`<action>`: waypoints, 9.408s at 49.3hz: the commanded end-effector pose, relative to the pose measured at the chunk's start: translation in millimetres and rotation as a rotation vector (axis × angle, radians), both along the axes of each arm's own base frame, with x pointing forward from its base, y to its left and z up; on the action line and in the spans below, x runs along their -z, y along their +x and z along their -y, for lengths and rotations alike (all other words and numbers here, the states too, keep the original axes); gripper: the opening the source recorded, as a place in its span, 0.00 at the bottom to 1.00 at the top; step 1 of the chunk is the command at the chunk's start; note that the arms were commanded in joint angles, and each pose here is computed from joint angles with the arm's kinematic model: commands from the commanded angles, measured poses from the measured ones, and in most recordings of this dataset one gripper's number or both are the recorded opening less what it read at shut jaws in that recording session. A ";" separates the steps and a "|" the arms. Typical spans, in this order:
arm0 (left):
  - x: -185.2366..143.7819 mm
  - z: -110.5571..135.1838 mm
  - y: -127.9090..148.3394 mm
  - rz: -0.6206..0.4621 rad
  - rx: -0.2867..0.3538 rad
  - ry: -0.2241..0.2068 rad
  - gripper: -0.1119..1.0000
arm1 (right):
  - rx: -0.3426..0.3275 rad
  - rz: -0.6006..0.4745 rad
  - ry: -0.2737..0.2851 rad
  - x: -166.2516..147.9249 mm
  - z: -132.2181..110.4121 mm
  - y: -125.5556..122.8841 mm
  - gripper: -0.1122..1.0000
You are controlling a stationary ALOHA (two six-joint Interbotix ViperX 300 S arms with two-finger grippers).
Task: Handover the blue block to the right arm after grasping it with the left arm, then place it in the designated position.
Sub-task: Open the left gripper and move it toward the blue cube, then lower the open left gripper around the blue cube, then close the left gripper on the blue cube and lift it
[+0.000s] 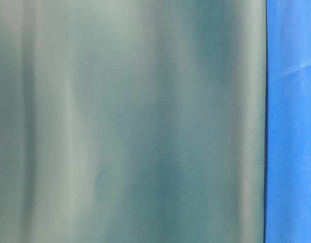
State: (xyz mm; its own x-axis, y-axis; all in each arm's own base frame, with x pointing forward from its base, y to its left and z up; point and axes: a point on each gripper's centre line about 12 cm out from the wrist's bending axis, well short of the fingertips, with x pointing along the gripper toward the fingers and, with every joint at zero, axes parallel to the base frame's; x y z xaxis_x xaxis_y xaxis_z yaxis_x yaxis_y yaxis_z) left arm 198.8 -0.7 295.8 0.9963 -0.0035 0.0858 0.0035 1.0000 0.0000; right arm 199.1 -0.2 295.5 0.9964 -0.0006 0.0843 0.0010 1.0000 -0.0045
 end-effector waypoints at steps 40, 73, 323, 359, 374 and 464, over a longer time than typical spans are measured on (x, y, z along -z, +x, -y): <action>-1.2 0.2 2.1 -0.006 0.003 -0.015 0.44 | 0.001 -0.031 0.009 -6.9 0.3 6.8 0.25; -2.3 0.3 18.6 0.020 0.003 -0.017 0.92 | 0.006 -0.031 0.014 -7.0 1.4 7.7 0.97; 191.4 27.0 271.0 -1.055 0.036 0.013 0.92 | 0.018 -0.110 0.031 8.2 3.6 18.8 0.97; 180.9 20.5 274.2 -1.048 0.029 0.019 0.54 | 0.018 -0.115 0.031 9.5 3.7 20.1 0.97; 170.2 19.6 273.1 -1.058 0.027 0.020 0.54 | 0.018 -0.115 0.031 9.5 3.7 20.1 0.97; -8.4 17.3 242.4 -0.895 0.021 0.019 0.54 | 0.018 -0.130 0.031 13.4 3.7 22.3 0.97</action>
State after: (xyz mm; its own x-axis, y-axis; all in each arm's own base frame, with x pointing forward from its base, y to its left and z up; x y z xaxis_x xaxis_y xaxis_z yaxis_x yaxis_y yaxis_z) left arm 443.4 -18.9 280.3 0.6449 -0.0170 -0.7641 0.0296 0.9996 0.0028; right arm 218.7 -3.5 273.3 0.9972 -0.0175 -0.0721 0.0193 0.9995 0.0238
